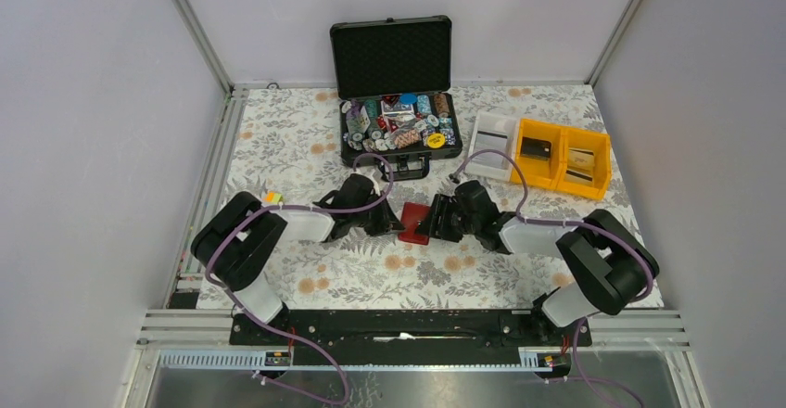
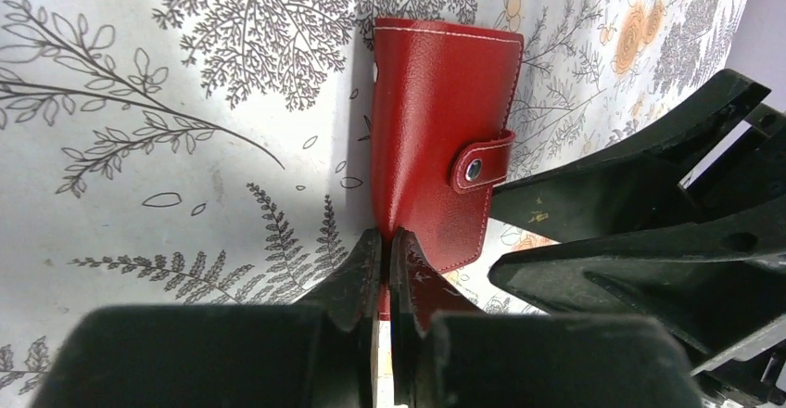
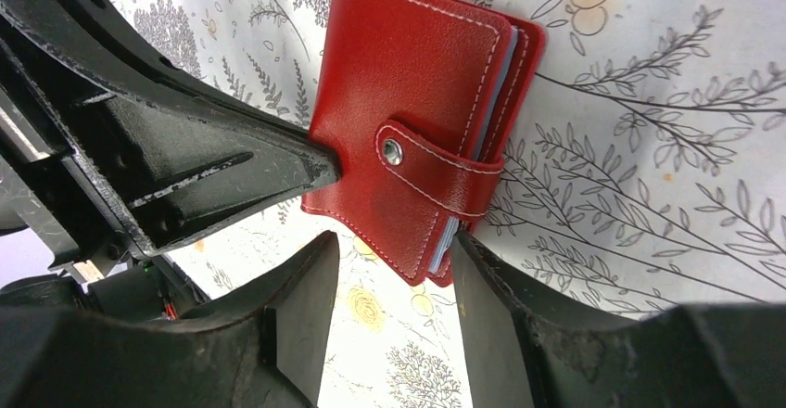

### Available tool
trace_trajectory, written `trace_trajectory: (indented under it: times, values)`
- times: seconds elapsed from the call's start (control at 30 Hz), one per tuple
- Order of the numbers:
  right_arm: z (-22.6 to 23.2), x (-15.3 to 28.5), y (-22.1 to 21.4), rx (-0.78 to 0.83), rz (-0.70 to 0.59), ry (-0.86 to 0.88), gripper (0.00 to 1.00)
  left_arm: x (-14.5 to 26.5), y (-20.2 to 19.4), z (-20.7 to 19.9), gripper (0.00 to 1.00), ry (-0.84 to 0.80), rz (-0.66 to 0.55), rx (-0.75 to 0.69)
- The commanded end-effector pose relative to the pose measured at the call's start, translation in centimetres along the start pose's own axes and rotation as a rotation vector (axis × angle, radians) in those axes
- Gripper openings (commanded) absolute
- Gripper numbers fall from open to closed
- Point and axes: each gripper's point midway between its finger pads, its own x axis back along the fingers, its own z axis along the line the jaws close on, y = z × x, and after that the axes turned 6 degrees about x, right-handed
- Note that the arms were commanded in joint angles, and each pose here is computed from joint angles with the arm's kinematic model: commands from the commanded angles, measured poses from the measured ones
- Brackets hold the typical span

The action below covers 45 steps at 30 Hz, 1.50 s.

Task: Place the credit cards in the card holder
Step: Pick up the card holder from the center of the board.

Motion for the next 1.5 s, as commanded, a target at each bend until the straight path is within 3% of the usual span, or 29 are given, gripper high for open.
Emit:
trace_trajectory:
  times: [0.0, 0.2, 0.33, 0.4, 0.57, 0.77, 1.03, 1.47]
  values:
    - [0.4, 1.2, 1.3, 0.02, -0.071, -0.027, 0.57, 1.0, 0.0, -1.6, 0.0, -0.065, -0.014, -0.055]
    - [1.5, 4.9, 4.7, 0.086, -0.205, -0.064, 0.75, 4.9, 1.7, -6.4, 0.0, -0.243, -0.13, -0.165]
    - [4.0, 8.8, 7.7, 0.116, -0.309, 0.045, 0.95, 8.5, 2.7, -8.7, 0.0, -0.333, -0.224, -0.251]
    - [5.3, 10.6, 8.7, 0.132, -0.331, 0.125, 0.99, 10.5, 2.9, -10.0, 0.0, -0.385, -0.269, -0.299]
    - [8.6, 14.3, 10.4, 0.177, -0.363, 0.314, 1.0, 16.0, 2.8, -13.1, 0.0, -0.498, -0.367, -0.421]
    - [14.4, 18.0, 11.2, 0.26, -0.395, 0.575, 1.0, 19.2, 1.7, -14.7, 0.0, -0.551, -0.36, -0.5]
    - [16.0, 18.7, 11.7, 0.303, -0.378, 0.632, 0.86, 19.6, 1.3, -15.6, 0.0, -0.59, -0.333, -0.487]
    - [14.9, 16.8, 11.9, 0.306, -0.33, 0.559, 0.75, 19.7, 1.2, -16.1, 0.0, -0.625, -0.33, -0.486]
